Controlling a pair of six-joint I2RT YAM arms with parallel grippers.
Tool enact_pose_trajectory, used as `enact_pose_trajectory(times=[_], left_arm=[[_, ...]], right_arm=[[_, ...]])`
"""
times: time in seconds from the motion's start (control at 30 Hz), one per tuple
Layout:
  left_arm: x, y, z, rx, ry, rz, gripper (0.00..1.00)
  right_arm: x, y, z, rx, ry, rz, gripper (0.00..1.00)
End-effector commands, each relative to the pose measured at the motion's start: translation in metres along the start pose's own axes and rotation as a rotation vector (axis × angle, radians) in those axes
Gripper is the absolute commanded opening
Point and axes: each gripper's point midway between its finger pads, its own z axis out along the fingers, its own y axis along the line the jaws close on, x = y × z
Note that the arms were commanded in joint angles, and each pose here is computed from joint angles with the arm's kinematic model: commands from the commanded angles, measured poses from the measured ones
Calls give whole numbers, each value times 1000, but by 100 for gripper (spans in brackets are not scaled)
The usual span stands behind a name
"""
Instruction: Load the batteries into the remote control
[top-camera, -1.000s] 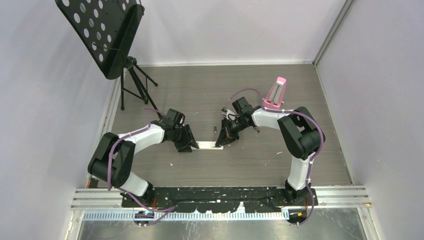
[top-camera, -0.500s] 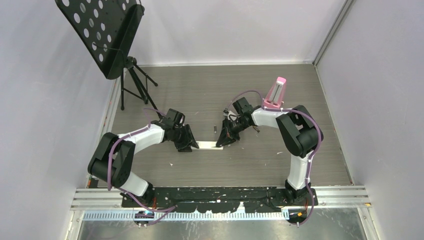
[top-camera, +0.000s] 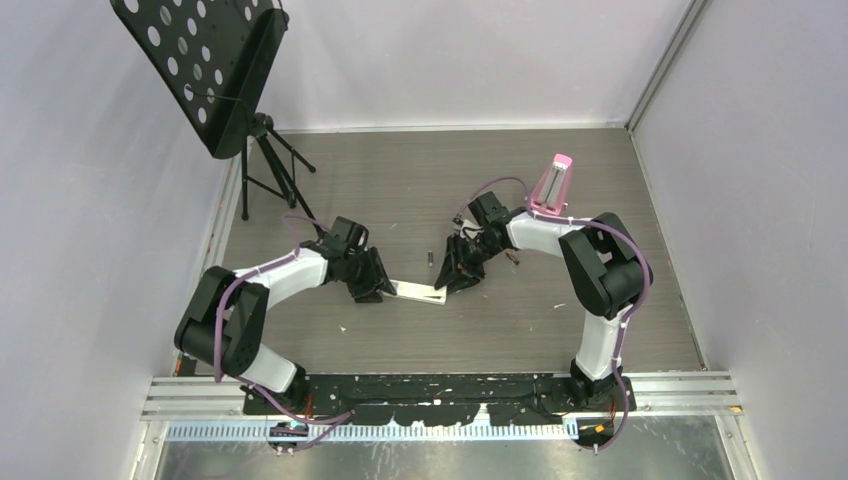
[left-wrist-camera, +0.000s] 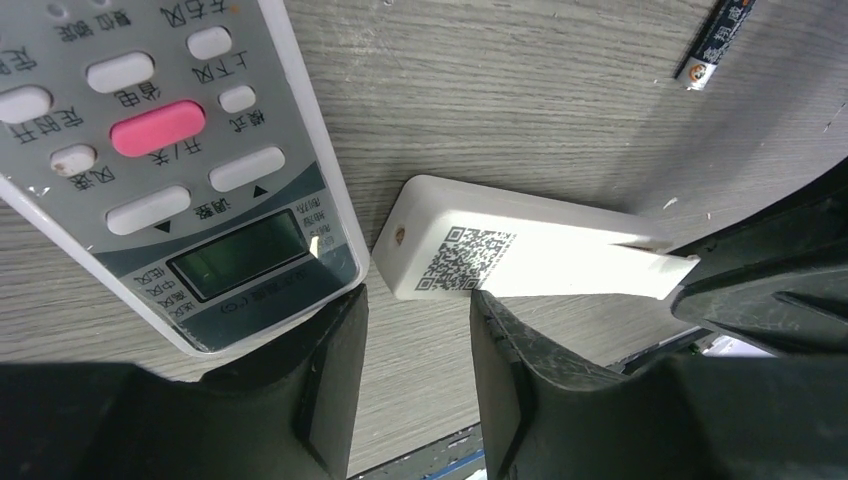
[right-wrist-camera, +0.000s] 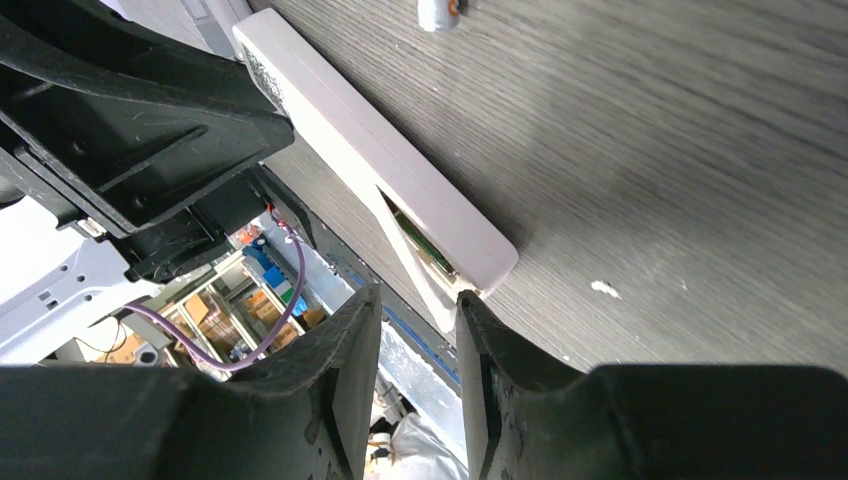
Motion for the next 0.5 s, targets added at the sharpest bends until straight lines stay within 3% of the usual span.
enact_pose_trajectory(times=[0.0,0.27,0.47], left_arm=[[-17,-2,-9,-6,-73,14,45],[-18,-1,-22,-27,-93,30,46],[-22,-14,-28,45,-126,50,65]], right_arm=[[-5,16,-22,-5,-44,-40,39],[5,7,-26,20,-79,-9,45],[-5,2,-18,24,-183,40,52]])
